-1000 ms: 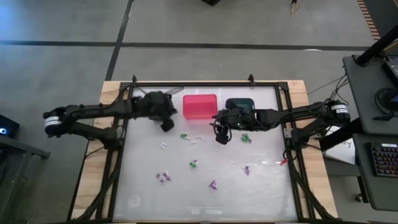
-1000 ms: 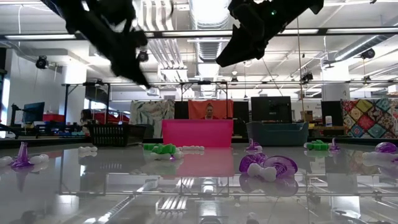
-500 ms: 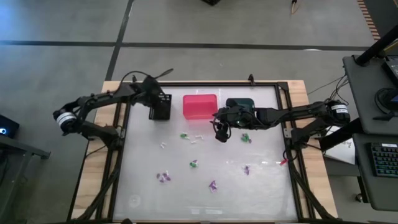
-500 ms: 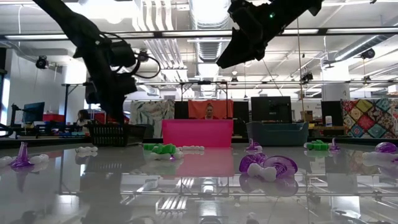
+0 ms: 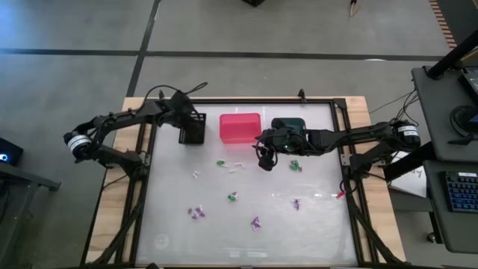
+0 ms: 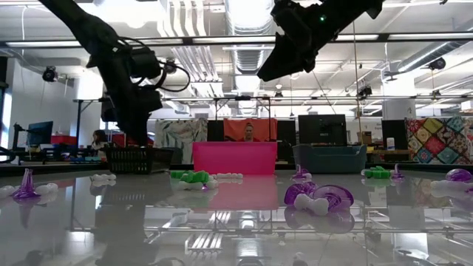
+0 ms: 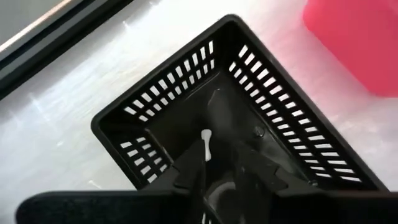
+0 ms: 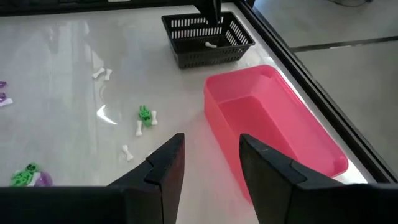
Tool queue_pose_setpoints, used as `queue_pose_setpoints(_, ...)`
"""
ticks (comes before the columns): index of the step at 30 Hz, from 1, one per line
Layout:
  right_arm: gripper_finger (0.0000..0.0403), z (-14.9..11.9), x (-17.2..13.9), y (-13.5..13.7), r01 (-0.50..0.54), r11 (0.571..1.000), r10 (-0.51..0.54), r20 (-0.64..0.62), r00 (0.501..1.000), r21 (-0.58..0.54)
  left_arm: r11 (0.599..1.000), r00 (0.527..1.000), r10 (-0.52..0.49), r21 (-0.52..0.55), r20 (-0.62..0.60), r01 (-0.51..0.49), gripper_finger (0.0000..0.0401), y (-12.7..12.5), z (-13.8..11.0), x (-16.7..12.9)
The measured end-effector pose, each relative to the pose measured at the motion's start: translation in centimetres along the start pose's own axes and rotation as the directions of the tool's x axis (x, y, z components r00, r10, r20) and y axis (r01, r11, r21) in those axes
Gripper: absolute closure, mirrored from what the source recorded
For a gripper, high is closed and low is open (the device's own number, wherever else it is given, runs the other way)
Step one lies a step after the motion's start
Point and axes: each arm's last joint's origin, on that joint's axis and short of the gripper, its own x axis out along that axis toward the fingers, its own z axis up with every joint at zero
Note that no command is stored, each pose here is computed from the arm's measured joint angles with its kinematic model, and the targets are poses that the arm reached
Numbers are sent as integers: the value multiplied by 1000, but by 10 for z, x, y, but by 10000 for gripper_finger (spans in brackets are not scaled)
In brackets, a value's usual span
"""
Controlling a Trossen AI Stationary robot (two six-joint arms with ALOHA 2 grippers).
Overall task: Sort Halloween decoration
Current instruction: Put the purple hat toy into the pink bin
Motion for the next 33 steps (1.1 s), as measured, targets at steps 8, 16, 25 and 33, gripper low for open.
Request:
queue_pose_setpoints(8,257,-4,0,0,-19,975,28,-41,999,221,979,966,-201,67,162,193,333,-25,1,-39)
queue_pose_setpoints(16,257,-18,0,6,-156,845,292,-197,936,511,880,804,-456,328,381,344,333,-77,-8,-92)
queue_pose_setpoints(25,276,-43,0,21,-24,790,378,-456,806,613,781,692,-603,471,397,410,333,-109,-21,-113)
queue_pose_setpoints(33,291,-61,-29,49,219,776,352,-694,628,592,773,694,-609,482,385,411,333,-116,-22,-110)
